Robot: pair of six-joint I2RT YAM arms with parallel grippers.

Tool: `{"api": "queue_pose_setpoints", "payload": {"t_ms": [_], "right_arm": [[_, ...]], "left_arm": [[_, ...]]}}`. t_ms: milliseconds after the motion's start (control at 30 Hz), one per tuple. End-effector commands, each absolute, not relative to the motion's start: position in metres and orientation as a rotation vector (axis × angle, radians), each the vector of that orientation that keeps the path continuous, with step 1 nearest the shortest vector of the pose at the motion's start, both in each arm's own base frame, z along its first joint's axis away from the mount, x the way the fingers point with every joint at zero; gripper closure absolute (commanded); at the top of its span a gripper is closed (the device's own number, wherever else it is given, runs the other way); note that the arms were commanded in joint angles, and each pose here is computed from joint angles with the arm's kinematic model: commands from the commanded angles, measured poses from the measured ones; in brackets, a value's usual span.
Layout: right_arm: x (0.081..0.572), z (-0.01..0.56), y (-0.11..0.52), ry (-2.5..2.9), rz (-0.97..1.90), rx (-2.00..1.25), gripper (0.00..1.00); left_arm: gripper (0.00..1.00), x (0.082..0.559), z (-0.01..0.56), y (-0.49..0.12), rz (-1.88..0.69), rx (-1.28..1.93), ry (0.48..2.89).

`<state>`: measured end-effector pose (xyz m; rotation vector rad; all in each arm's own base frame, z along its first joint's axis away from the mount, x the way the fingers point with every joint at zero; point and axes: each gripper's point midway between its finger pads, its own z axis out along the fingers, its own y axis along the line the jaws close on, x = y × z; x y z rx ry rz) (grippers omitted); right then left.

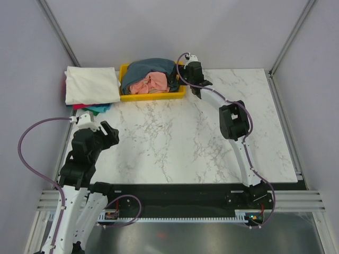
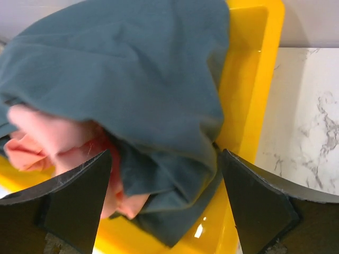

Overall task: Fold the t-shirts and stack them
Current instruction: Grab the tshirt from the pile

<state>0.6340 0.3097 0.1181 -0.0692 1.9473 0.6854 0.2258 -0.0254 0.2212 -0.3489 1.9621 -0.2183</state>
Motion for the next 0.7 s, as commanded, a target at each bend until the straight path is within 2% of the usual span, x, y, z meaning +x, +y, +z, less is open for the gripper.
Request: {"api": "queue_pose_setpoints", "payload": {"t_ms": [0, 167, 233, 267, 333, 367, 467, 500, 533, 567, 600, 667], "right_arm": [[0.655, 0.129, 0.314, 1.877, 0.621, -0.064, 0.09], [0.673, 0.126, 0.312, 1.823, 0.585, -0.041, 0.09], [0.674, 0.119, 0.317, 1.826, 0.606, -0.044, 0.16], [0.674, 0.117, 0.32, 1.828, 0.618, -0.043, 0.29], [0.675, 0.112, 0.32, 1.825, 0.618, -0.039, 0.39], [0.675, 0.112, 0.321, 1.823, 0.621, -0.044, 0.51], [0.673, 0.113, 0.324, 1.812, 0.636, -0.066, 0.76], [0.671, 0.132, 0.326, 1.779, 0.655, -0.079, 0.95], [0.665, 0.126, 0.325, 1.77, 0.665, -0.081, 1.0], [0.661, 0.138, 0.324, 1.741, 0.674, -0.087, 1.0], [0.656, 0.18, 0.322, 1.66, 0.683, -0.093, 1.0], [0.648, 0.224, 0.322, 1.579, 0.658, -0.131, 1.0]], "left_arm": [[0.24, 0.232, 0.228, -0.028, -0.227, -0.313, 1.934], [0.24, 0.233, 0.227, -0.027, -0.22, -0.316, 1.941], [0.24, 0.233, 0.226, -0.026, -0.217, -0.319, 1.945], [0.24, 0.233, 0.226, -0.026, -0.217, -0.319, 1.943], [0.24, 0.233, 0.225, -0.026, -0.216, -0.321, 1.948], [0.24, 0.234, 0.225, -0.026, -0.217, -0.32, 1.948], [0.24, 0.233, 0.225, -0.026, -0.215, -0.32, 1.948], [0.25, 0.233, 0.226, -0.026, -0.217, -0.319, 1.945], [0.25, 0.233, 0.226, -0.025, -0.214, -0.32, 1.945], [0.25, 0.233, 0.227, -0.025, -0.213, -0.32, 1.94], [0.25, 0.233, 0.227, -0.025, -0.214, -0.319, 1.937], [0.25, 0.231, 0.231, -0.024, -0.217, -0.323, 1.921]]}}
